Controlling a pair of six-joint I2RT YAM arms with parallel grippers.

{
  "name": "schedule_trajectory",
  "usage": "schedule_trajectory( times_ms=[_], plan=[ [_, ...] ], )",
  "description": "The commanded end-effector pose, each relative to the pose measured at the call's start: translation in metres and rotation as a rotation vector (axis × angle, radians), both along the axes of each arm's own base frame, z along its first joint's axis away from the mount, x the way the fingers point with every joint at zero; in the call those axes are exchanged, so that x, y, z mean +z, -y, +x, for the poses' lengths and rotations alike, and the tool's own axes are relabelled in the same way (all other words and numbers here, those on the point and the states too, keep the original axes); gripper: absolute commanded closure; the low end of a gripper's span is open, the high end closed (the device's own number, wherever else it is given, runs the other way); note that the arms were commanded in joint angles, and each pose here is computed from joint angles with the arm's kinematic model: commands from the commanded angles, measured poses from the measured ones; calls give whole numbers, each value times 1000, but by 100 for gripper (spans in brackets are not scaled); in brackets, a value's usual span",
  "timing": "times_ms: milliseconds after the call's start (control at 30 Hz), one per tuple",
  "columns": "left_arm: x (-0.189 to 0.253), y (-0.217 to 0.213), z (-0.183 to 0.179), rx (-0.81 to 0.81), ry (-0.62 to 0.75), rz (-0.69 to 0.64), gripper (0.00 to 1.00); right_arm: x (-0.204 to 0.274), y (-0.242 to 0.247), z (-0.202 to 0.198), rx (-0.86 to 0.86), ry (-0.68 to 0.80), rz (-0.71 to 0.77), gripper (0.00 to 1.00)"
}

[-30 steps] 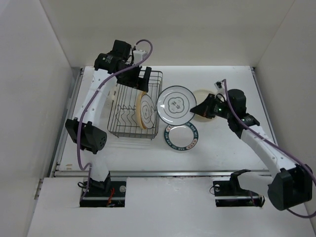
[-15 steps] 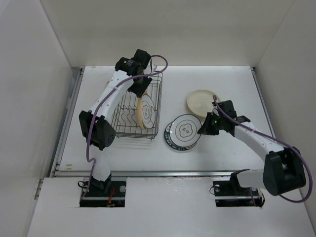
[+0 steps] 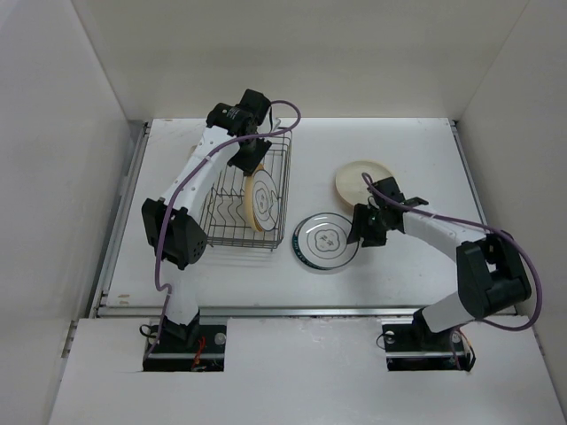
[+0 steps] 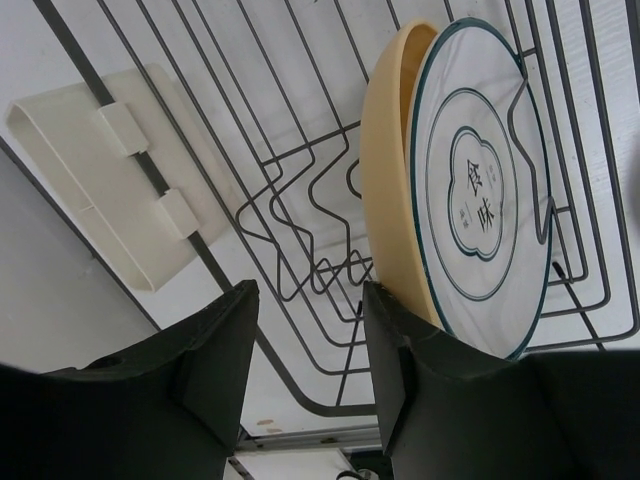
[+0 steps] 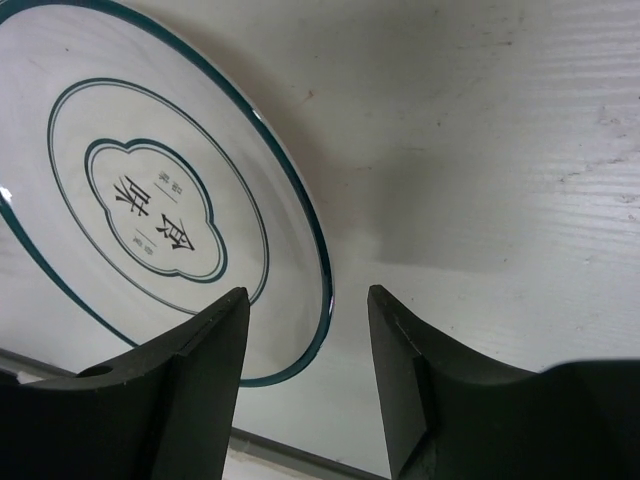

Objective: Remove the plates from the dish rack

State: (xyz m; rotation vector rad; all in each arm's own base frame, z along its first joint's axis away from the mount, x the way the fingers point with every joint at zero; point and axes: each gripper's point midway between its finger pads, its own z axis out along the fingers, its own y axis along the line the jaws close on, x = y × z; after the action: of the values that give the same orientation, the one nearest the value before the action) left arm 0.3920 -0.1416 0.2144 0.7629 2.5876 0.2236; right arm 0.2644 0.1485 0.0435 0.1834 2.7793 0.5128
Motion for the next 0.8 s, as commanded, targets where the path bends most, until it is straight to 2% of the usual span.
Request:
schedule_trajectory(
  times_ms=[0, 100, 233, 333, 433, 467, 500, 533, 767],
  plan=[
    [11, 2, -8, -13, -5, -16, 57, 6, 2, 6, 28, 31, -70, 43],
    [6, -1, -8, -17, -21, 7, 70, 8, -7, 11, 50, 56, -61, 43],
    [-5, -2, -10, -17, -63, 28, 80, 8, -15, 13, 62, 53, -58, 43],
    [-5, 0, -8, -7, -53, 18, 86, 12, -23, 16, 79, 65, -53, 43],
    [-5, 2, -6, -11, -54, 9, 86, 15, -24, 16, 84, 77, -58, 43],
    [-5, 1, -6, 2, -49, 14, 83, 14, -23, 17, 79, 80, -67, 43],
    [3, 0, -4, 5, -23, 11, 67, 14, -23, 17, 79, 80, -67, 43],
    [12, -2, -3, 10, 4, 10, 58, 20, -23, 21, 74, 100, -68, 43],
    [81, 10, 0, 20, 251, -80, 38, 19, -20, 19, 70, 95, -79, 43]
  ],
)
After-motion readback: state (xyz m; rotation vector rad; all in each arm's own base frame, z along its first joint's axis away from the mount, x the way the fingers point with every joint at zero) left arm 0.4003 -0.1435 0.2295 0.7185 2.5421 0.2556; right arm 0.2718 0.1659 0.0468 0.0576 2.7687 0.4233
